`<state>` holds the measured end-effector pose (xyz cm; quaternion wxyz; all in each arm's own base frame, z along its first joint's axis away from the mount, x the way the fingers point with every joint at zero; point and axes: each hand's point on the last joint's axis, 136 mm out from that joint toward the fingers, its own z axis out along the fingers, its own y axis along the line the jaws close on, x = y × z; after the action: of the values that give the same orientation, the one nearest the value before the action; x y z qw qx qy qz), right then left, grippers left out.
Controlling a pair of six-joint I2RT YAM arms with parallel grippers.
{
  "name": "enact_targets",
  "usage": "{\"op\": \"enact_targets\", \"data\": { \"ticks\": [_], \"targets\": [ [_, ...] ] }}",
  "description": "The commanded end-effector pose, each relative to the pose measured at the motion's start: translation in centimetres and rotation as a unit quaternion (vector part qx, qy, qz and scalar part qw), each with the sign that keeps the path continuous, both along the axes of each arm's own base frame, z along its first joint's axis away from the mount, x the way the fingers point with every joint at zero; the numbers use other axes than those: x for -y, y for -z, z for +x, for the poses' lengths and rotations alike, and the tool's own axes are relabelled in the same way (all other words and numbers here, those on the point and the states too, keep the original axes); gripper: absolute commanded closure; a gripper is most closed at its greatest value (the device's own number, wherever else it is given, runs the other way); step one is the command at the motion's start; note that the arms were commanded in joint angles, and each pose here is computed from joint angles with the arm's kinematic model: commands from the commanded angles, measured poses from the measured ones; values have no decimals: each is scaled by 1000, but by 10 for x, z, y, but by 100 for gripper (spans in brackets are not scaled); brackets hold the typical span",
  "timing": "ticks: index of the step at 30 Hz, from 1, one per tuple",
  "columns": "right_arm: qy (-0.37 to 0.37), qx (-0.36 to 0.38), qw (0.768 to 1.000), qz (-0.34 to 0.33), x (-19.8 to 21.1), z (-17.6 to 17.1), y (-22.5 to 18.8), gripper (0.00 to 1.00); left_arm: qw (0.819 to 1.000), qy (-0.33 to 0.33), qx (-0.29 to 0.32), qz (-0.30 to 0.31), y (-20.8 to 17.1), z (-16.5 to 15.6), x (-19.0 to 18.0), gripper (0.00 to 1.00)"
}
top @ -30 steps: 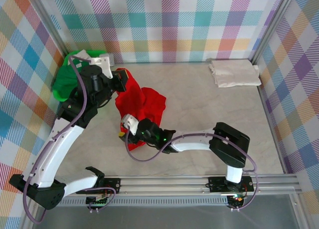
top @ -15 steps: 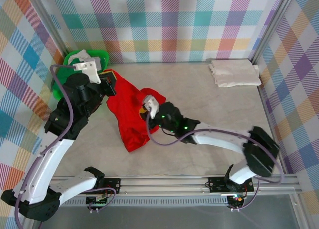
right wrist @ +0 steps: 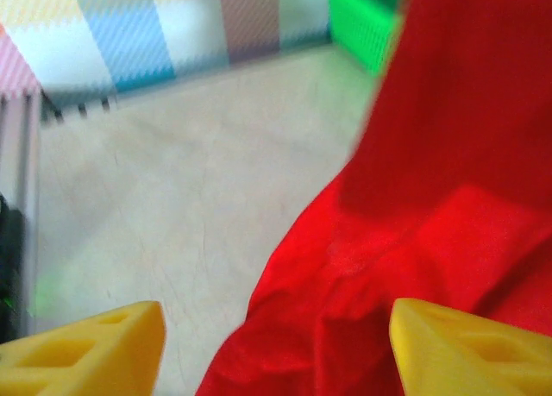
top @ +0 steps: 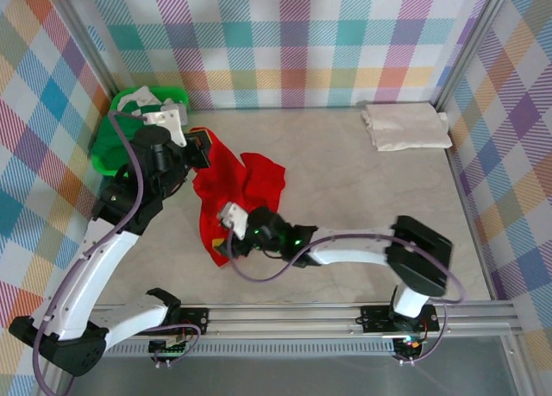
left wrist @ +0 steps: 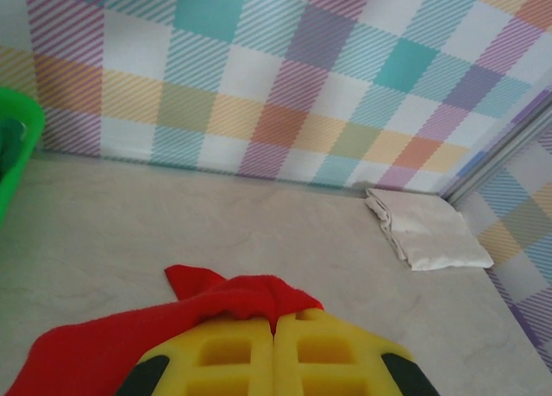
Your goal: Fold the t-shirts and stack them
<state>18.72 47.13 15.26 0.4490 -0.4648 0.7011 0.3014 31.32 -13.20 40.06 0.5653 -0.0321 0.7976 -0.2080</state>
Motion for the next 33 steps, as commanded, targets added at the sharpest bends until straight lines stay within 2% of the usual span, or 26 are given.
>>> {"op": "enact_targets", "data": {
  "ticks": [1,7,11,16,21,26,28,33],
  "targets": [
    [22,56,996,73,-30,15,-37,25,999,15,30,-36,-21,-4,7,100],
    [69,67,994,58,-52,40,-14,21,999,14,26,-35,-14,-6,6,100],
    [114,88,988,53,-50,62,-15,28,999,11,24,-32,-11,-9,3,100],
    [134,88,986,53,-41,79,-20,75,999,4,20,-26,-6,-11,-1,100],
    [105,100,987,64,-23,64,-52,100,999,-30,27,-2,-4,-15,-18,100],
    [38,54,991,116,27,37,-108,100,998,-49,37,24,-7,-26,-34,100],
    [6,60,992,113,42,19,-123,100,997,-54,43,27,-9,-33,-40,100],
    [5,48,994,100,78,0,-141,100,997,-46,54,17,-19,-48,-44,100]
  ]
}}
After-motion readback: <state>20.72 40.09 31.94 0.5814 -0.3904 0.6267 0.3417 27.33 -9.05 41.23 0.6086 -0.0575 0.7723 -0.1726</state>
